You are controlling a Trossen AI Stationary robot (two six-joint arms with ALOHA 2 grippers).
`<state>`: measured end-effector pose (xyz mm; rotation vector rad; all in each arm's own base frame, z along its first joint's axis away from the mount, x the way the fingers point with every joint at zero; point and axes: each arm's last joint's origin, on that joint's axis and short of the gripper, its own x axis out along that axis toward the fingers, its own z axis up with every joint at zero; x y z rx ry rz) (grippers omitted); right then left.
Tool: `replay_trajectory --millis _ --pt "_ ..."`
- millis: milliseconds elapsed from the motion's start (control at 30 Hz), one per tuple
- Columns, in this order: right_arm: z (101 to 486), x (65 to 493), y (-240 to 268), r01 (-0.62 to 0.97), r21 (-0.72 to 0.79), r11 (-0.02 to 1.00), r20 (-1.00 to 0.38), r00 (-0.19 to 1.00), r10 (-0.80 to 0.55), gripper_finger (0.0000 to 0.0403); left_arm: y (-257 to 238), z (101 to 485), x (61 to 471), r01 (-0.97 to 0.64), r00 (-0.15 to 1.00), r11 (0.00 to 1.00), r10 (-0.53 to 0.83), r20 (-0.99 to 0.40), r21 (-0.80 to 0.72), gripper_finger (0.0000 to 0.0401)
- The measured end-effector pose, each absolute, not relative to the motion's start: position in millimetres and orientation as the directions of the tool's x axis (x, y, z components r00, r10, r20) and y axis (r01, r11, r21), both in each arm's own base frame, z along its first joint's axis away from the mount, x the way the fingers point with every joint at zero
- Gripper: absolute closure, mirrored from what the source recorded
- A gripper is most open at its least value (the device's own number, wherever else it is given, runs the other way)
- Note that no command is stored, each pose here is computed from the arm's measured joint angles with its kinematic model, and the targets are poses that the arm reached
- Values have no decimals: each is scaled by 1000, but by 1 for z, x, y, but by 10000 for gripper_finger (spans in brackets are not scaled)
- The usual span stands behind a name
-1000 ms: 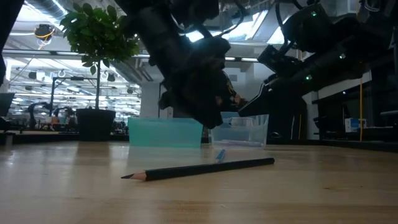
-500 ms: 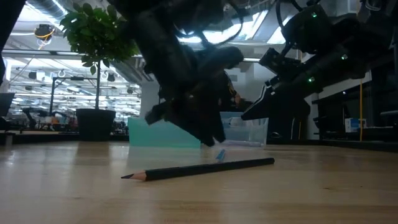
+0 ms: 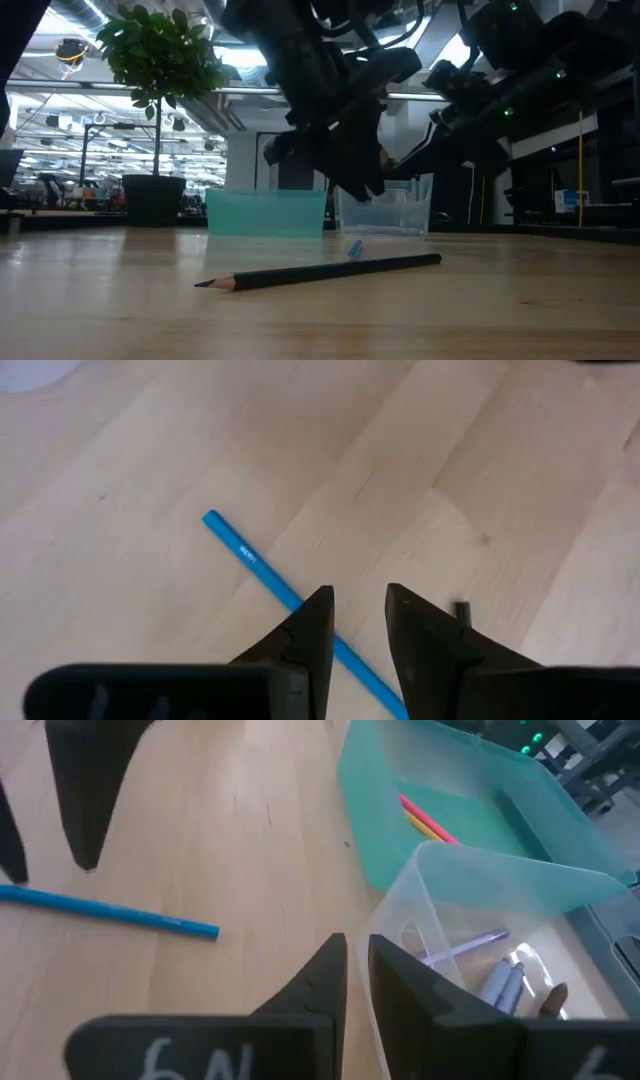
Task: Sort pens & pencils
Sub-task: Put the blue pencil into the blue bin
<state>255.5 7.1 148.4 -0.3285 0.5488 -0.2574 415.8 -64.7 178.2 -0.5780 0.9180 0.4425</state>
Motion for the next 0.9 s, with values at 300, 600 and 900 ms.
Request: replay_trajectory --millis 300,600,900 --pt "149 255 7 149 -375 915 -466 823 -325 354 -63 156 413 -698 424 666 90 -901 -263 314" --pt "149 255 7 156 -378 912 -464 821 -332 354 -62 142 428 -696 390 665 34 -920 -271 314" --pt "148 254 6 152 -381 912 -474 815 -333 354 -61 167 436 -656 376 728 85 -923 -200 314"
